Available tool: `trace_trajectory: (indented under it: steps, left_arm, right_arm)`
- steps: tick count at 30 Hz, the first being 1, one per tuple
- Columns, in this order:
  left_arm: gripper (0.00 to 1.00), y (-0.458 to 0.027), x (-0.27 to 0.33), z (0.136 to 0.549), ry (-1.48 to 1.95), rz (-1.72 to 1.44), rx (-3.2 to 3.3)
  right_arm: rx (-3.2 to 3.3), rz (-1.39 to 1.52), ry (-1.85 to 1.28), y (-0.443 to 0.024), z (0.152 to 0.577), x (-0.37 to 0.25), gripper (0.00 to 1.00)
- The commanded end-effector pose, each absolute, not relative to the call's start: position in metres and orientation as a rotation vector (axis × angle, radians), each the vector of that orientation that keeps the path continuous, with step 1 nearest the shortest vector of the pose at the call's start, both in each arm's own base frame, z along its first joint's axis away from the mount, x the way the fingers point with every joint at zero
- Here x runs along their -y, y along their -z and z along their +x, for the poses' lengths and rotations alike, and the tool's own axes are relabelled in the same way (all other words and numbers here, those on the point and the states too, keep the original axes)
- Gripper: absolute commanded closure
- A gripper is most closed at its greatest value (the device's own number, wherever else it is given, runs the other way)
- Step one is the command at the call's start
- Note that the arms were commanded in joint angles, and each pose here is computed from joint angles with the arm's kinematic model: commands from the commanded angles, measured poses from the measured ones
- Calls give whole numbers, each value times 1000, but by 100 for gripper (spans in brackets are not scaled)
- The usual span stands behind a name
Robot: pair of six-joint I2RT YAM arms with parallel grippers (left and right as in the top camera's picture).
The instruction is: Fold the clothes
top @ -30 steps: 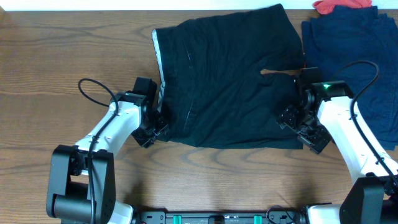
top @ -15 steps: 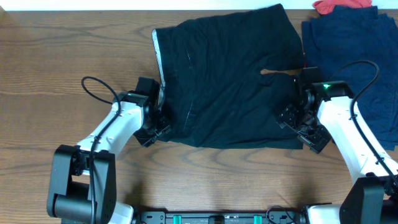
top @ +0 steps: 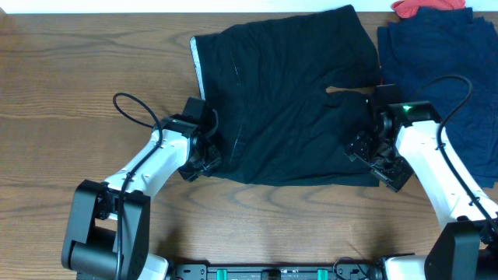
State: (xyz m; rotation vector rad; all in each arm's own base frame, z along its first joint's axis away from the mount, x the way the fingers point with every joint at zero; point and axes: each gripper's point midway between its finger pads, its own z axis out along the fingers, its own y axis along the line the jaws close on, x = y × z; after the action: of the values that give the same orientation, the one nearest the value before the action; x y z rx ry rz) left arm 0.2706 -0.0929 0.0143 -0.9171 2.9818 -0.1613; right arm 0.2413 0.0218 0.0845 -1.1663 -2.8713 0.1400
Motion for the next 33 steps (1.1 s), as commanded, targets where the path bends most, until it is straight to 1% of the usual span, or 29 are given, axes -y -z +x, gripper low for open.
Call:
trace_trajectory:
  steps: [1,5,6,7,13,18,23,28,33]
  left_arm:
    - [58,-9,88,266,112,-939,-2982]
    - [82,-6,87,264,102,-942,-2992]
    - [92,-6,88,264,103,-943,-2992]
    - [94,-6,88,264,102,-943,-2994]
    - [94,-9,84,269,118,-903,-2992]
    - [94,-25,63,291,177,-963,-2890]
    - [94,-35,36,308,210,-1008,-2798]
    - [94,-35,24,310,206,-1060,-2774]
    - [94,-35,24,310,207,-1059,-2772]
  right_arm:
    - [2886,-1120,-151,-83,239,-27,3]
    - [2900,-1102,-147,-83,240,-31,4]
    - [2900,-1102,-147,-83,240,-31,4]
    - [2899,-1102,-147,-83,240,-31,4]
    - [2874,-1091,-169,-83,233,-29,3]
    - [2851,-1090,-167,-84,228,-31,3]
    - [2859,-1093,-153,-78,230,-32,8]
    - [2833,-1091,-34,-63,227,-45,15]
    - [2787,-1068,47,-45,214,-58,15]
